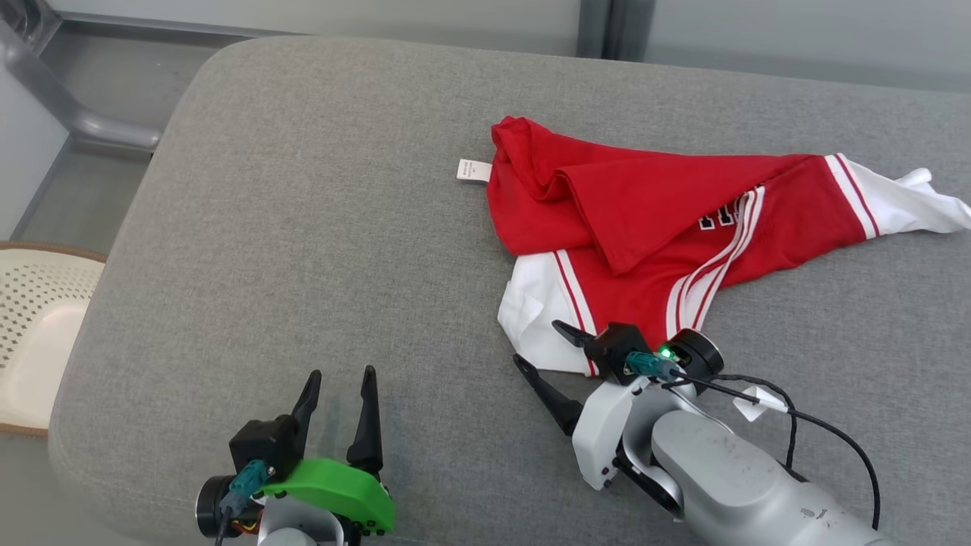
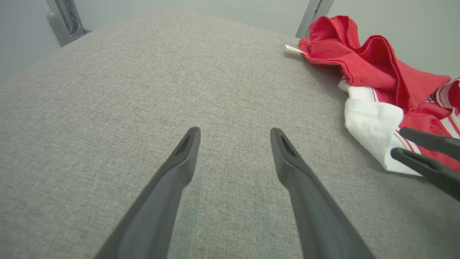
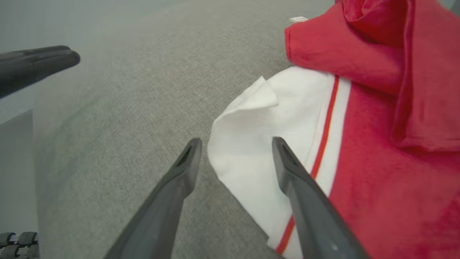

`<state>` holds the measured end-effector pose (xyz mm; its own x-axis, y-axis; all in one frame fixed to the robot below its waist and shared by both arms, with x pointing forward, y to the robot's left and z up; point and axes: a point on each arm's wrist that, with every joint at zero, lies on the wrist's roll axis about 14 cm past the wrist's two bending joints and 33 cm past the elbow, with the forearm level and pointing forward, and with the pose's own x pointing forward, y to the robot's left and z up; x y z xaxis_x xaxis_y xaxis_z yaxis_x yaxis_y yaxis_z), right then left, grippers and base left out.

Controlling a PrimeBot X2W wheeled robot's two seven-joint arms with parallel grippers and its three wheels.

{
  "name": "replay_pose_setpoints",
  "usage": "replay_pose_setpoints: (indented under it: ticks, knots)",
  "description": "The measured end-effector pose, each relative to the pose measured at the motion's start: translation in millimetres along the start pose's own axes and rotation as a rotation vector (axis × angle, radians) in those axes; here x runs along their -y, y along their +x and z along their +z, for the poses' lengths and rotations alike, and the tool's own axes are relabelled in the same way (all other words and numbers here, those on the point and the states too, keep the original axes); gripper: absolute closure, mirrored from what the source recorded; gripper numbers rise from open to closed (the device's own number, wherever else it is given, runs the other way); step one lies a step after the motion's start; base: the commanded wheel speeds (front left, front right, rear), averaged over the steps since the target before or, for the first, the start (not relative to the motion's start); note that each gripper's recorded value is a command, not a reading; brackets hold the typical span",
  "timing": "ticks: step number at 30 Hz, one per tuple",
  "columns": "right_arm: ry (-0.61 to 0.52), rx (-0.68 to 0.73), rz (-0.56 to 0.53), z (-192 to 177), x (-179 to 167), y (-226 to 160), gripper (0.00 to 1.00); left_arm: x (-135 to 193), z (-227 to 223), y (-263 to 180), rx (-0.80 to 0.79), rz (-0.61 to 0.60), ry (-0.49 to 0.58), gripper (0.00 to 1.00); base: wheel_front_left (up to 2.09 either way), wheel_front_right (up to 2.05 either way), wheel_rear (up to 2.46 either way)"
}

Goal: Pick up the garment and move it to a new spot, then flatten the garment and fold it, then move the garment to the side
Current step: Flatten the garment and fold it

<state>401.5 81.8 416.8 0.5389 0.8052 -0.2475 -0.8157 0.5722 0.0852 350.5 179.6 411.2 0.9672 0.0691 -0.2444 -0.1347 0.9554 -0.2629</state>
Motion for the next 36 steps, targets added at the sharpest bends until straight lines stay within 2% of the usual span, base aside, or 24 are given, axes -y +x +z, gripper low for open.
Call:
replay_pose_setpoints:
  ticks: [3,4,5,6,11,15,17,25,31,36]
  knots:
    - [0.001,-0.037,0.018,-11,-2,7,0.0,-5,0,1,-0.003,0.017,-0.005,0.0,0.0,0.0,0.0]
    - [-0.003,-0.047,0.024,-14,-3,9,0.14,-6,0,1,-0.003,0.022,-0.009,0.0,0.0,0.0,0.0]
    - [-0.007,-0.064,0.028,-19,-3,11,0.36,-8,0,2,-0.003,0.03,-0.008,0.0,0.0,0.0,0.0]
    - [-0.021,-0.082,0.036,-24,-3,12,1.0,-9,0,2,-0.004,0.034,-0.007,0.0,0.0,0.0,0.0]
    - [-0.045,-0.097,0.02,-29,10,14,1.0,-14,-2,4,-0.01,0.054,-0.009,0.0,0.0,0.0,0.0]
    - [-0.03,-0.061,-0.08,-20,47,-2,1.0,-12,-1,9,-0.009,0.045,-0.006,0.0,0.0,0.0,0.0]
    - [-0.029,-0.036,-0.17,-17,77,-26,1.0,-4,-1,13,-0.008,0.018,0.0,0.0,0.0,0.0,0.0]
    - [-0.026,0.029,-0.444,-8,139,-118,1.0,33,2,23,0.001,-0.101,0.008,0.0,0.0,0.0,0.0]
    - [-0.024,0.077,-0.639,-2,167,-187,1.0,54,-1,24,-0.007,-0.161,0.017,0.0,0.0,0.0,0.0]
    - [0.02,0.072,-0.758,-17,171,-230,1.0,68,-1,25,-0.007,-0.208,0.023,0.0,0.0,0.0,0.0]
